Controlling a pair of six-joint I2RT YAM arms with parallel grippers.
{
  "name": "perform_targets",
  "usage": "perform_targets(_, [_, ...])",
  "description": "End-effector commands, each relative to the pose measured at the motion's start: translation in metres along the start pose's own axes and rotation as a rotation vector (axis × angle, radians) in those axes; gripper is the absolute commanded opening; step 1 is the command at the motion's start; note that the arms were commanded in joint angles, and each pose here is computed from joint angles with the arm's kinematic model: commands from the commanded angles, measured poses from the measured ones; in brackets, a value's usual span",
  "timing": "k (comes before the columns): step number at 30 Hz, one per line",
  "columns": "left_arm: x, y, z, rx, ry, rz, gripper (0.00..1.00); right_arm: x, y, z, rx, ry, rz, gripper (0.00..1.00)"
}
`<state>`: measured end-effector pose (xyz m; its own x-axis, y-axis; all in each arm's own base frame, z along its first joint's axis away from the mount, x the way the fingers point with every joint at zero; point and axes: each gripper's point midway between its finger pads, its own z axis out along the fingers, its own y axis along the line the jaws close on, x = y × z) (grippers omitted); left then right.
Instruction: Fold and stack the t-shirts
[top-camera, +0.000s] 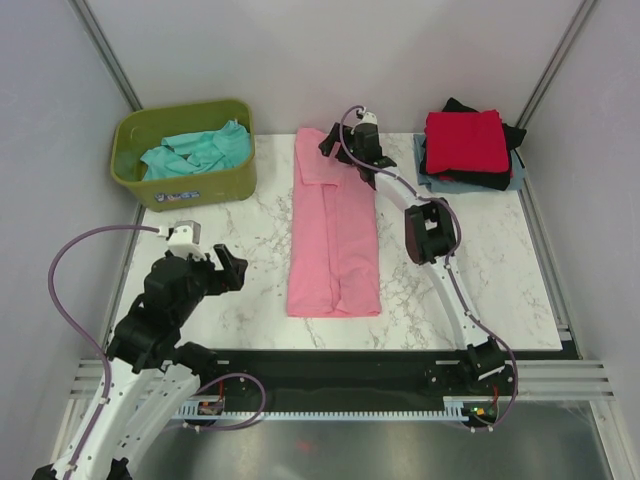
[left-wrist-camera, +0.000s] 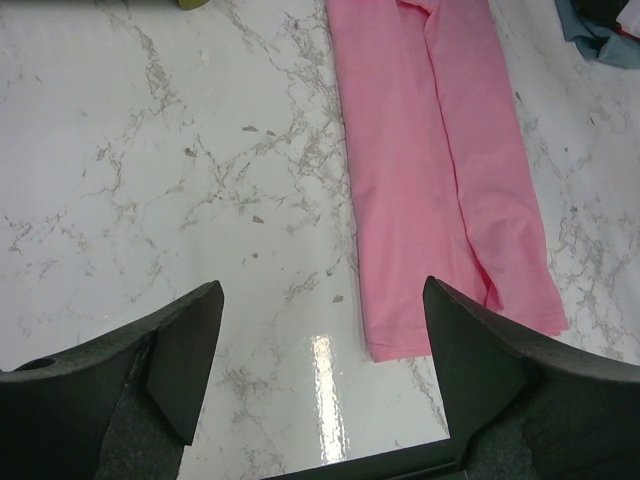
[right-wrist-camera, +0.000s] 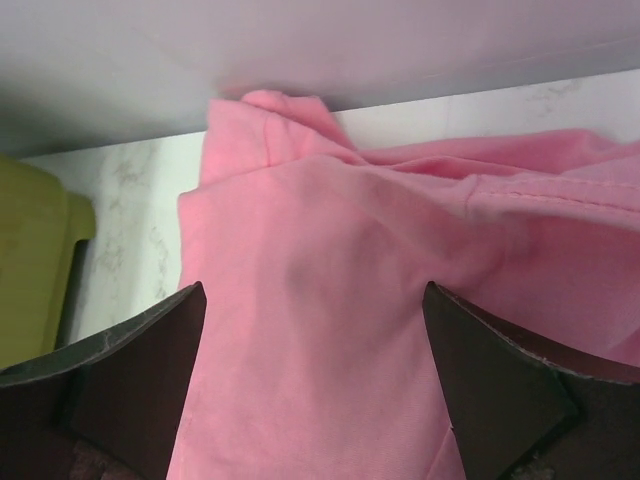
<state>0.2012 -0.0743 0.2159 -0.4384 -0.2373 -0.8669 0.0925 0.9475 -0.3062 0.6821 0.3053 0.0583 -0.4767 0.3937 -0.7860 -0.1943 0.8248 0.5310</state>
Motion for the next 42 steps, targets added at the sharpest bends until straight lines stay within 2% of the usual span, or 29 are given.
perform_targets(1, [-0.005, -0.001, 0.001, -0.003, -0.009, -0.01, 0.88, -0.002, 0.053, -0.009, -0.257, 0.015, -0.036, 0.98])
perform_targets(2, [-0.006, -0.001, 0.001, -0.002, -0.01, -0.011, 0.88, -0.025, 0.073, -0.022, -0.3, -0.013, -0.06, 0.98])
perform_targets(3, [-0.005, -0.003, 0.003, 0.008, 0.003, -0.006, 0.88, -0.023, 0.076, -0.028, -0.321, 0.001, -0.071, 0.98])
perform_targets(4, [-0.004, -0.004, 0.005, 0.01, 0.01, -0.005, 0.88, -0.054, 0.098, -0.046, -0.351, -0.041, -0.089, 0.98])
perform_targets(7, [0.005, -0.018, 0.016, 0.066, 0.095, 0.009, 0.9, -0.072, 0.114, -0.071, -0.364, -0.04, -0.11, 0.98])
perform_targets(8, [0.006, -0.022, 0.022, 0.081, 0.109, -0.001, 0.9, -0.098, 0.134, -0.092, -0.388, -0.072, -0.126, 0.98])
perform_targets(10, [0.017, -0.034, 0.035, 0.12, 0.176, -0.04, 0.9, -0.101, 0.128, -0.109, -0.336, -0.038, -0.128, 0.98])
perform_targets(11, [0.02, -0.036, 0.041, 0.121, 0.185, -0.057, 0.9, -0.129, 0.148, -0.139, -0.349, -0.079, -0.145, 0.98])
perform_targets(12, [0.024, -0.035, 0.045, 0.102, 0.204, -0.1, 0.9, -0.107, 0.13, -0.146, -0.293, -0.016, -0.142, 0.98])
perform_targets(13, [0.032, -0.034, 0.052, 0.083, 0.241, -0.111, 0.9, -0.135, 0.141, -0.179, -0.272, -0.07, -0.148, 0.98])
perform_targets(15, [0.043, -0.033, 0.06, 0.063, 0.271, -0.144, 0.89, -0.091, 0.102, -0.204, -0.13, 0.058, -0.122, 0.98])
perform_targets(16, [0.049, -0.033, 0.063, 0.058, 0.285, -0.155, 0.89, -0.082, 0.09, -0.219, -0.072, 0.081, -0.103, 0.98])
perform_targets(17, [0.063, -0.03, 0.068, 0.043, 0.32, -0.165, 0.88, -0.096, 0.09, -0.25, -0.031, 0.044, -0.095, 0.98])
perform_targets(18, [0.065, -0.034, 0.071, 0.058, 0.322, -0.193, 0.87, -0.046, 0.057, -0.266, 0.058, 0.164, -0.073, 0.98])
perform_targets(19, [0.079, -0.035, 0.074, 0.067, 0.347, -0.199, 0.87, -0.051, 0.062, -0.295, 0.06, 0.144, -0.04, 0.98])
perform_targets(20, [0.086, -0.035, 0.077, 0.064, 0.365, -0.21, 0.86, -0.003, 0.032, -0.312, 0.125, 0.239, -0.006, 0.98])
perform_targets(22, [0.1, -0.038, 0.081, 0.069, 0.387, -0.228, 0.85, 0.014, 0.03, -0.351, 0.131, 0.249, 0.069, 0.97])
perform_targets(23, [0.105, -0.038, 0.082, 0.068, 0.396, -0.232, 0.85, 0.055, 0.006, -0.369, 0.19, 0.32, 0.094, 0.96])
perform_targets(25, [0.119, -0.04, 0.084, 0.065, 0.423, -0.241, 0.83, 0.071, 0.006, -0.397, 0.194, 0.312, 0.15, 0.93])
perform_targets(26, [0.123, -0.041, 0.085, 0.064, 0.431, -0.243, 0.82, 0.103, -0.011, -0.41, 0.24, 0.361, 0.166, 0.92])
perform_targets(32, [0.157, -0.042, 0.085, 0.018, 0.502, -0.251, 0.8, 0.171, -0.014, -0.448, 0.25, 0.452, 0.197, 0.86])
perform_targets(38, [0.177, -0.035, 0.088, -0.001, 0.523, -0.272, 0.78, 0.196, -0.013, -0.451, 0.242, 0.491, 0.222, 0.78])
perform_targets(42, [0.189, -0.037, 0.088, 0.01, 0.548, -0.287, 0.75, 0.212, -0.011, -0.45, 0.233, 0.528, 0.216, 0.66])
